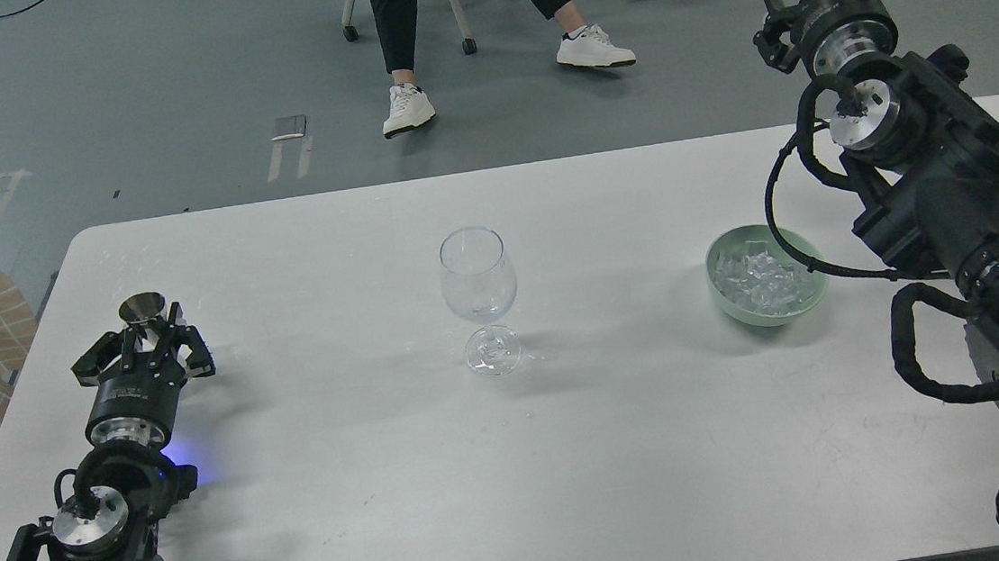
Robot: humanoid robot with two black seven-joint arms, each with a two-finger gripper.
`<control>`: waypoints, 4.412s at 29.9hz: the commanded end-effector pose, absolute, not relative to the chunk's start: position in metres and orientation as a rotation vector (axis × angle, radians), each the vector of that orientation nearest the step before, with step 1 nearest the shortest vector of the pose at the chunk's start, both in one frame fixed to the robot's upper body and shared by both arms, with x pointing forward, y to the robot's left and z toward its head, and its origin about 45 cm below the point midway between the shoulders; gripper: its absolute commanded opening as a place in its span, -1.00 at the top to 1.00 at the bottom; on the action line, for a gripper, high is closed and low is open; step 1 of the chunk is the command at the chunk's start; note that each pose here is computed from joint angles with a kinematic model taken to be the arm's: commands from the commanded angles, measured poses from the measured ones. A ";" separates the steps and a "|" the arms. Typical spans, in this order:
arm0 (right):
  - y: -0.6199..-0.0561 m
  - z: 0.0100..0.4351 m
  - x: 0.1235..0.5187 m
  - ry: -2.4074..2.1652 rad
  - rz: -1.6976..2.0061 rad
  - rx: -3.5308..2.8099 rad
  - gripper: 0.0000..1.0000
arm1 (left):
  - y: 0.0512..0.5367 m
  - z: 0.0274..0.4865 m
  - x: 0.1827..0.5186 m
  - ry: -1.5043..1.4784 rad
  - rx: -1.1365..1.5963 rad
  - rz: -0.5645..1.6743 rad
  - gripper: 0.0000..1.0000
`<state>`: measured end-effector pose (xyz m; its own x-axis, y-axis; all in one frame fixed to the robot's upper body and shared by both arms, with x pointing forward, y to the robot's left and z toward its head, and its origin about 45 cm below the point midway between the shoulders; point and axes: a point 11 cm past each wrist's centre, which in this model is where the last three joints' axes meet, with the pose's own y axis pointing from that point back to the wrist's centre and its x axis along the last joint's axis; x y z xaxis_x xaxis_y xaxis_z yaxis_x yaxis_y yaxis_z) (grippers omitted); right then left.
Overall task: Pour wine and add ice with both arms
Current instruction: 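Close the left gripper around the metal jigger and lift it, then carry the jigger with the left gripper over to the wine glass, then tilt the jigger with the left gripper to pour into the glass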
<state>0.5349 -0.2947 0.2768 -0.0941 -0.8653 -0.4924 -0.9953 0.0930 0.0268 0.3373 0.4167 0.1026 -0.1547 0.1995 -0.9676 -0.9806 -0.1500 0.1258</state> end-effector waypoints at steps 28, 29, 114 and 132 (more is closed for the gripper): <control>-0.299 0.261 0.529 2.051 0.531 -1.835 -1.00 | 0.372 0.237 0.365 0.898 -1.016 1.253 1.00; -0.299 0.261 0.529 2.051 0.531 -1.835 -1.00 | 0.362 0.243 0.364 0.902 -0.999 1.236 1.00; -0.343 0.264 0.517 2.095 0.451 -1.802 -1.00 | 0.179 0.247 0.350 0.472 -0.218 1.174 1.00; -0.337 0.277 0.519 2.054 0.415 -1.818 -1.00 | 0.170 0.233 0.349 0.327 -0.100 1.165 1.00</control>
